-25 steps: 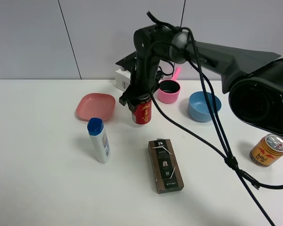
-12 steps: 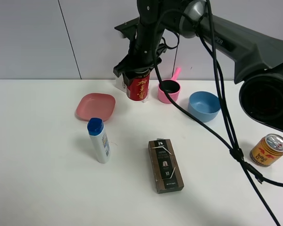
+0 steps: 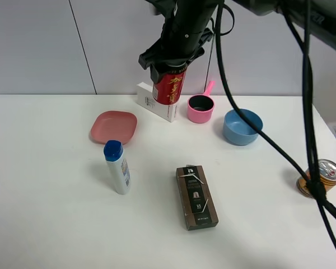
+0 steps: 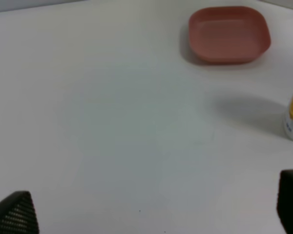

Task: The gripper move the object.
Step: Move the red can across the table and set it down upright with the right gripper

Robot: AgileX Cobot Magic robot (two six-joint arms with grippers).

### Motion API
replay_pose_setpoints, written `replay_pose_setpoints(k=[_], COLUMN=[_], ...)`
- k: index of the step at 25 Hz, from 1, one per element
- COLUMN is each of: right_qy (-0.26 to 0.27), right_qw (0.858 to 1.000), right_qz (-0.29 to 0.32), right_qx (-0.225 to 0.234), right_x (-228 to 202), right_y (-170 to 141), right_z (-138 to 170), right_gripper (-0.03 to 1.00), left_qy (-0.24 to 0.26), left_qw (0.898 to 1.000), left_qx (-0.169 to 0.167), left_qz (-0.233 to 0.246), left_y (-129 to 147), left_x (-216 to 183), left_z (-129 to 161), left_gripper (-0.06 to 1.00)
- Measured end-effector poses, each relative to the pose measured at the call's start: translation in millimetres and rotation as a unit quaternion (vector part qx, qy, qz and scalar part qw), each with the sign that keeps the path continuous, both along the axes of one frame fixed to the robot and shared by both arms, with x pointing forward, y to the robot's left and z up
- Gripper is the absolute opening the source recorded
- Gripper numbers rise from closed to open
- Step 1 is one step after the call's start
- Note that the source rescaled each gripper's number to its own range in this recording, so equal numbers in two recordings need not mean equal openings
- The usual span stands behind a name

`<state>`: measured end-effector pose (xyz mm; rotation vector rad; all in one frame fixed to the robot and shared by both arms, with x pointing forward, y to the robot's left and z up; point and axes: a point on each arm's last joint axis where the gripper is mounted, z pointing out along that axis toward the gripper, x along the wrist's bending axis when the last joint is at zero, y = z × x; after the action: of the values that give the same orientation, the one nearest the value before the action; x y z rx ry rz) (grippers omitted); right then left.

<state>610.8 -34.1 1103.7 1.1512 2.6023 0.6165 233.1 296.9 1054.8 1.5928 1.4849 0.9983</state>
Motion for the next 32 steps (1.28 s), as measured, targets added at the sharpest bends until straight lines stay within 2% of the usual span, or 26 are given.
replay_pose_setpoints(k=[9, 16, 26, 32], right_qy=[0.03, 0.045, 0.062, 0.066], right_qw=[0.999, 0.994, 0.971, 0.951], right_qz=[-0.013, -0.089, -0.219, -0.295], right_qx=[-0.034, -0.051, -0.072, -0.069], right_x=[-52, -63, -56, -50], right_y=[-44, -110, -207, -258], right_z=[11, 12, 4, 3], right_gripper=[0.0, 0.0, 0.0, 0.0], left_qy=[0.0, 0.0, 0.0, 0.0], left_qw=[1.0, 1.0, 1.0, 1.0], left_qx=[0.0, 0.0, 0.0, 0.0], left_qz=[0.0, 0.0, 0.0, 0.0], left_y=[0, 0, 0, 0], left_x=[0, 0, 0, 0], left_z=[0, 0, 0, 0], left_gripper=[1.0, 1.0, 1.0, 1.0])
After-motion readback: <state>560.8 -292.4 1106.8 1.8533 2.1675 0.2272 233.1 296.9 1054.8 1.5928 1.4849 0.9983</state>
